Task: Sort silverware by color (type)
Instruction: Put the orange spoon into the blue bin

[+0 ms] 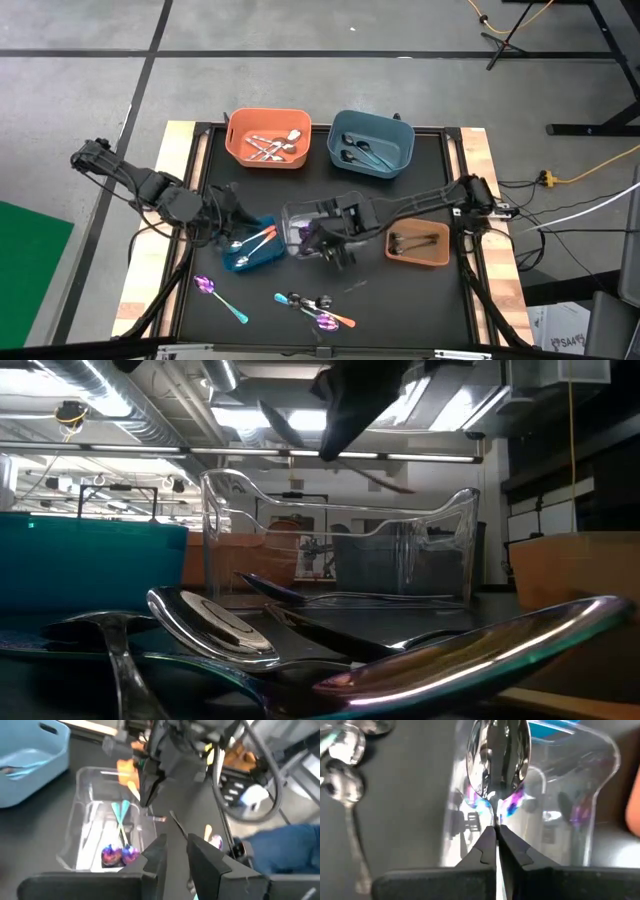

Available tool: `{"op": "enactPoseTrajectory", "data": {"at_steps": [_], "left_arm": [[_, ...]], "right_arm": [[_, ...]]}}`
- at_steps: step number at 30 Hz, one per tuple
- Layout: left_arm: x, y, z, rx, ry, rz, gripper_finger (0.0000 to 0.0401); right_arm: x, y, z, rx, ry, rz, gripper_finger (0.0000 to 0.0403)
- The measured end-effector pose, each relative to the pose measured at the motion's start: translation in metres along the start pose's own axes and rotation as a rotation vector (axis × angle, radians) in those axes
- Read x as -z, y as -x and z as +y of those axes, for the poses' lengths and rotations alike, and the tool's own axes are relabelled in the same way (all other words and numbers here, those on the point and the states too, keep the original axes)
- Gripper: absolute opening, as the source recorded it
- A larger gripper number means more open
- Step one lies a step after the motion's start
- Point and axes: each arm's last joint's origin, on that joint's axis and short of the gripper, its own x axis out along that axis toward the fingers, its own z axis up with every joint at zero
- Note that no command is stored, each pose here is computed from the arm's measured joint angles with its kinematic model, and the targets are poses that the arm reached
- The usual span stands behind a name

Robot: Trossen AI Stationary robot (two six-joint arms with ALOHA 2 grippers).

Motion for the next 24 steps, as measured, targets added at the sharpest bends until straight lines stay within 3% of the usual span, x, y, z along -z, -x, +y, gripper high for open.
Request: {"op": "enactPoseTrajectory", "data": {"at_steps": [5, 10, 18, 24], "left_arm": [[-0.003, 0.000, 0.001, -0.063, 0.014, -0.060, 0.0069], [-0.005, -0.005, 0.005, -0.105, 0.097, -0.069, 0.0069], [-0.009, -0.011, 0.014, -0.119, 0.308, -0.076, 0.0074], [-0.011, -0.030, 0.020, -0.123, 0.425, -0.042, 0.0122]], "right_arm": [[-0.002, -0.002, -0.016, 0.052, 0.081, -0.032, 0.0000], [-0.006, -0.001, -0.018, 0.191, 0.286, -0.028, 0.0000], [-0.019, 0.004, 0.001, 0.266, 0.592, -0.083, 0.0000], [-0.030, 0.010, 0.023, 0.320, 0.835, -0.140, 0.0000]]}}
